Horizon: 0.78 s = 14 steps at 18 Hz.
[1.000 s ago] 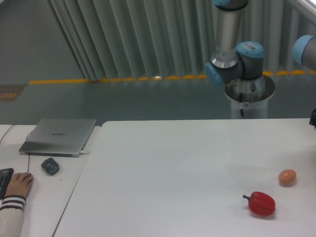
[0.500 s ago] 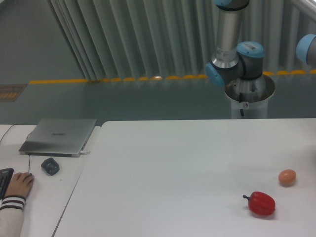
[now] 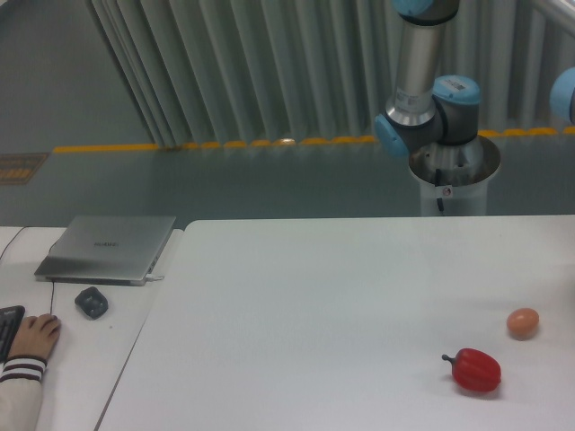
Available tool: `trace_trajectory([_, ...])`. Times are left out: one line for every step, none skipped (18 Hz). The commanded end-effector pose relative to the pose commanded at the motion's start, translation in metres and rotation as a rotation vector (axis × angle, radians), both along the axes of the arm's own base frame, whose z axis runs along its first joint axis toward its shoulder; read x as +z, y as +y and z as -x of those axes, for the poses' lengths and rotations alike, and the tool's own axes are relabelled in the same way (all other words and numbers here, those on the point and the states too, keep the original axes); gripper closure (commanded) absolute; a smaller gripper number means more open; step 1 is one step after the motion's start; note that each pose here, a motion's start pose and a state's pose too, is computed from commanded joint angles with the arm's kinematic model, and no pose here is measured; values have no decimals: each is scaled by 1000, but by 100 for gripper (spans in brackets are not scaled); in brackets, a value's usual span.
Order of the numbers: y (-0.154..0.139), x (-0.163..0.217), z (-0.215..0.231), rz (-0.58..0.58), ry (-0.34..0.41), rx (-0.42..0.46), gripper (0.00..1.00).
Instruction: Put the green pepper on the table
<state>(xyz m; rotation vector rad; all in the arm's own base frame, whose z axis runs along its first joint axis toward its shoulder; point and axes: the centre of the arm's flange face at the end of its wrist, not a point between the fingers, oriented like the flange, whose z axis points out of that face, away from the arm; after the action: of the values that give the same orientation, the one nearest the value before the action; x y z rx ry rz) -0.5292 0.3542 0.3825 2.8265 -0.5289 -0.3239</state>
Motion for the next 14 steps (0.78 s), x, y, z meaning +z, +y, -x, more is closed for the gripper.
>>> trace_trajectory([2,-5,1,2,-1,-12,0])
trace_trajectory([3,-8,4,4,0,-12,0])
trace_trajectory([4,-8,6,2,4,-13,0])
trace_trajectory([5,-10,10,3,13,-12,0])
trace_trajectory([5,-9,14,20,33,-15,0])
trace_trajectory([4,-9,17,51,48,-29,0])
trace_trajectory([5,-8,19,70,62,-43,0])
trace_trajectory([8,-9,19,65,70,-40,0])
trace_trajectory([10,-10,21,62,77,-41,0])
trace_trajectory([12,-9,25,53,95,-41,0])
trace_trajectory([13,-10,28,44,110,-34,0])
trace_trajectory([15,-19,31,42,111,-24,0])
trace_trajectory([16,-20,33,37,118,-17,0])
trace_trajectory([17,-19,36,34,124,-15,0])
